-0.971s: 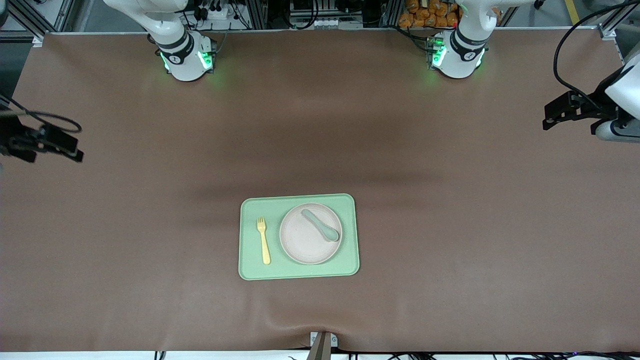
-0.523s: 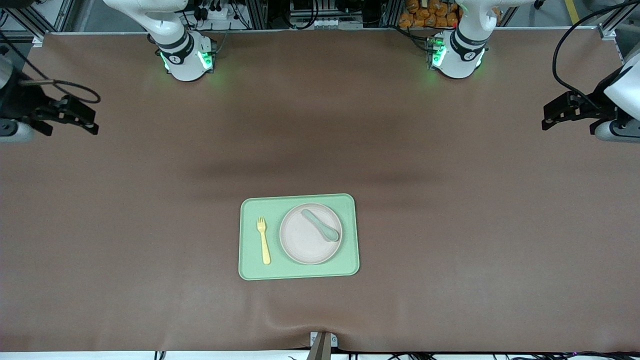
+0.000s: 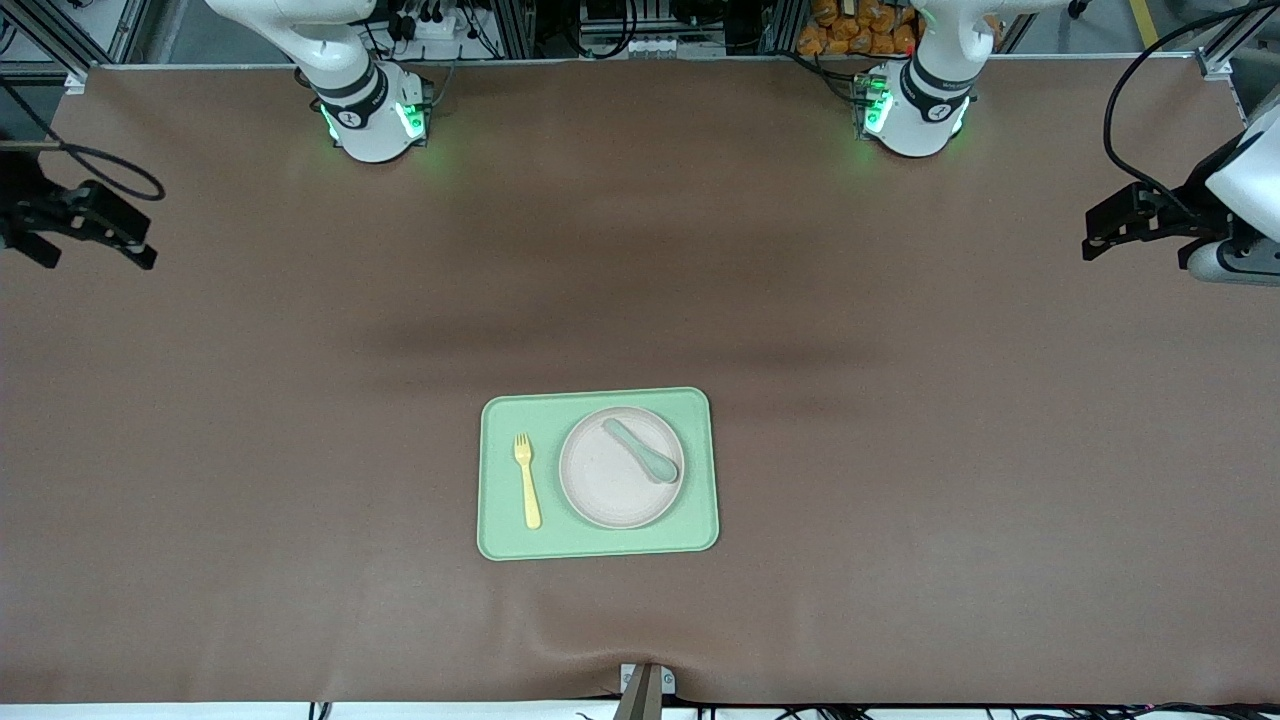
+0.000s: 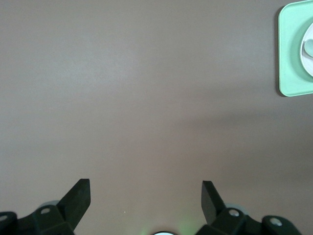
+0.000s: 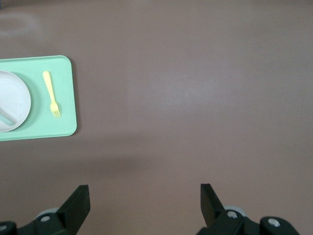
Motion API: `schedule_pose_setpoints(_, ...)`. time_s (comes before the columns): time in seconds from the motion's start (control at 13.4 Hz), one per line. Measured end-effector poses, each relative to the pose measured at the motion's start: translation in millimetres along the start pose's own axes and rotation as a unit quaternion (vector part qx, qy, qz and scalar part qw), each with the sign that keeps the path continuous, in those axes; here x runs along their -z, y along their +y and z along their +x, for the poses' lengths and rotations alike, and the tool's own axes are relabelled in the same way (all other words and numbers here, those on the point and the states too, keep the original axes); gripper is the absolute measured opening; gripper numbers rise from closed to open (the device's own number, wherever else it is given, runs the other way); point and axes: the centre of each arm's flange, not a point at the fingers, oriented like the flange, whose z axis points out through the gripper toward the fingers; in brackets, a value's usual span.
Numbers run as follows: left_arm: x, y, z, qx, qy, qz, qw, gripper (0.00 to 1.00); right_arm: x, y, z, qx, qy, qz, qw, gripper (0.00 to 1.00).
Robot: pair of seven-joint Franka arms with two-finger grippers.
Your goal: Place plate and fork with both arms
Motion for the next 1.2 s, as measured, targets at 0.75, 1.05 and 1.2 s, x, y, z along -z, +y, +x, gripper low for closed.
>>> schedule_pose_setpoints(0.75,0.0,0.2,0.0,0.000,0.000,0.000,1.000,1.00,-3.0,7.2,4.0,-0.005,-0.005,0.000,1.000,1.00)
schedule_pose_setpoints(1.05,0.0,0.3,0.0,0.000,0.000,0.000,1.000,1.00,-3.5,7.3,3.4,-0.005,-0.008,-0.001,1.000,1.00)
schedule_pose_setpoints(1.2,0.0,0.4,0.0,0.000,0.000,0.000,1.000,1.00,-3.5,7.3,3.4,-0.005,-0.008,-0.001,1.000,1.00)
